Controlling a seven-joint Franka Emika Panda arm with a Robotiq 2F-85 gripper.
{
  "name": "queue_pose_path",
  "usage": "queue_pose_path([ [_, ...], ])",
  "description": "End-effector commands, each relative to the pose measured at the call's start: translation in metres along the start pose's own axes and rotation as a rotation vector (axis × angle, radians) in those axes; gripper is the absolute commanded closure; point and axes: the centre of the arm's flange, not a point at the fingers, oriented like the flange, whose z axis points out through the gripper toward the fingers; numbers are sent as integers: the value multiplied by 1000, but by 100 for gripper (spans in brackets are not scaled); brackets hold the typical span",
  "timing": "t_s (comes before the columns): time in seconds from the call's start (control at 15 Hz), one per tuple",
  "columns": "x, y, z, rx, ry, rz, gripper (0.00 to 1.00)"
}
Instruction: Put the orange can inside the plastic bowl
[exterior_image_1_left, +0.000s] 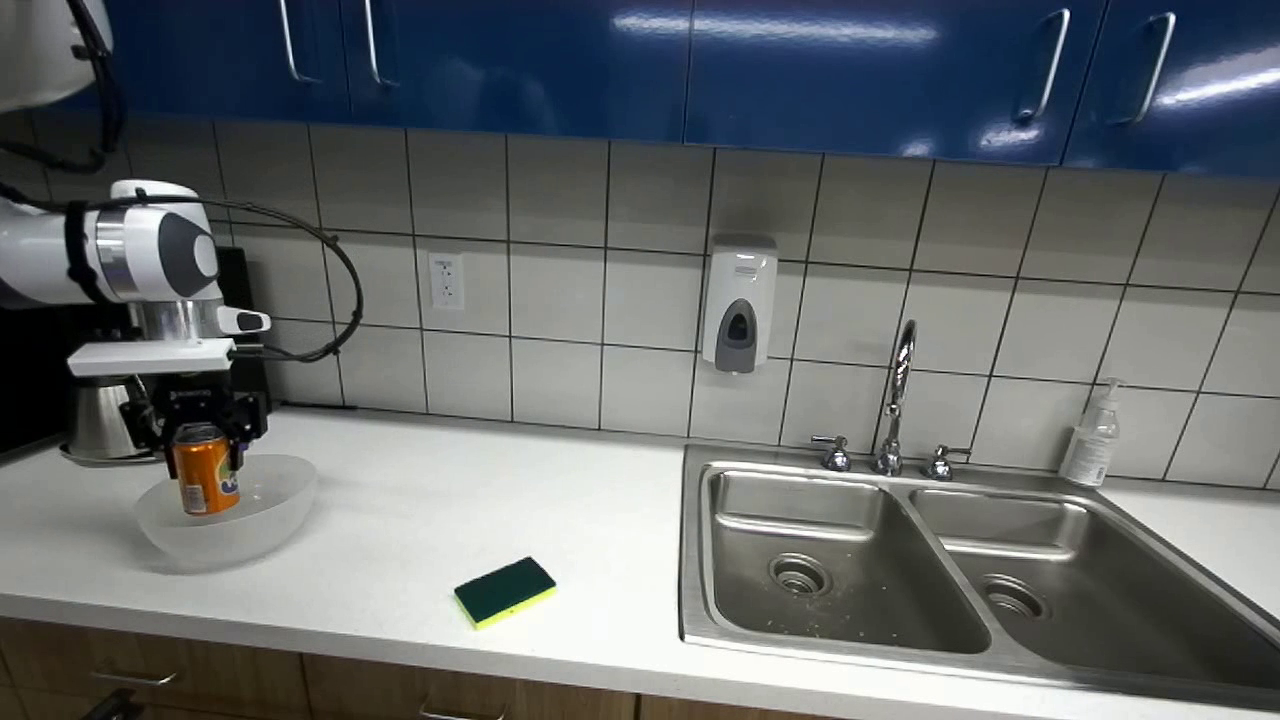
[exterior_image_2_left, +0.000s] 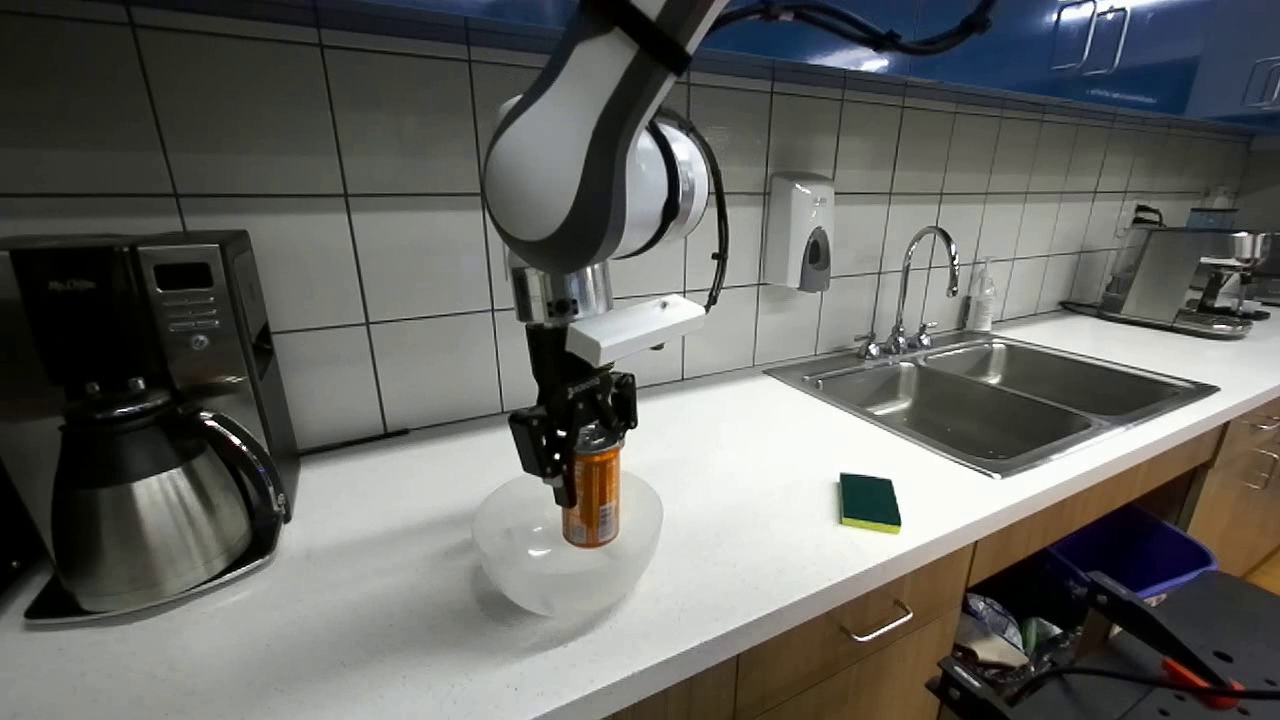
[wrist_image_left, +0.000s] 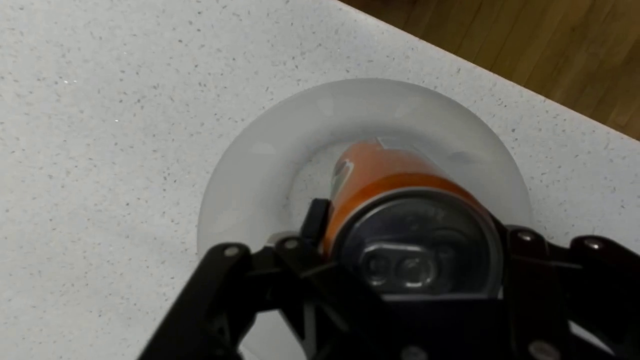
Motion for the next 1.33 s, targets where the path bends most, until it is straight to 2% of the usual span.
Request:
queue_pose_path([
  [0.0,6,-16,23,0,24,-14,60],
  [0.4,13,-32,67,7,50,-52,60],
  [0.93,23,-26,68,-11,84,-59,60],
  [1.0,24,-24,67,-12,79,-56,46],
  [1.07,24,-23,66,-13,78,-54,10],
  [1.13,23,-23,66,-15,74,-52,9],
  [1.2,23,-22,65,-18,75,-54,3],
  [1.27,23,-21,64,-18,73,-55,0],
])
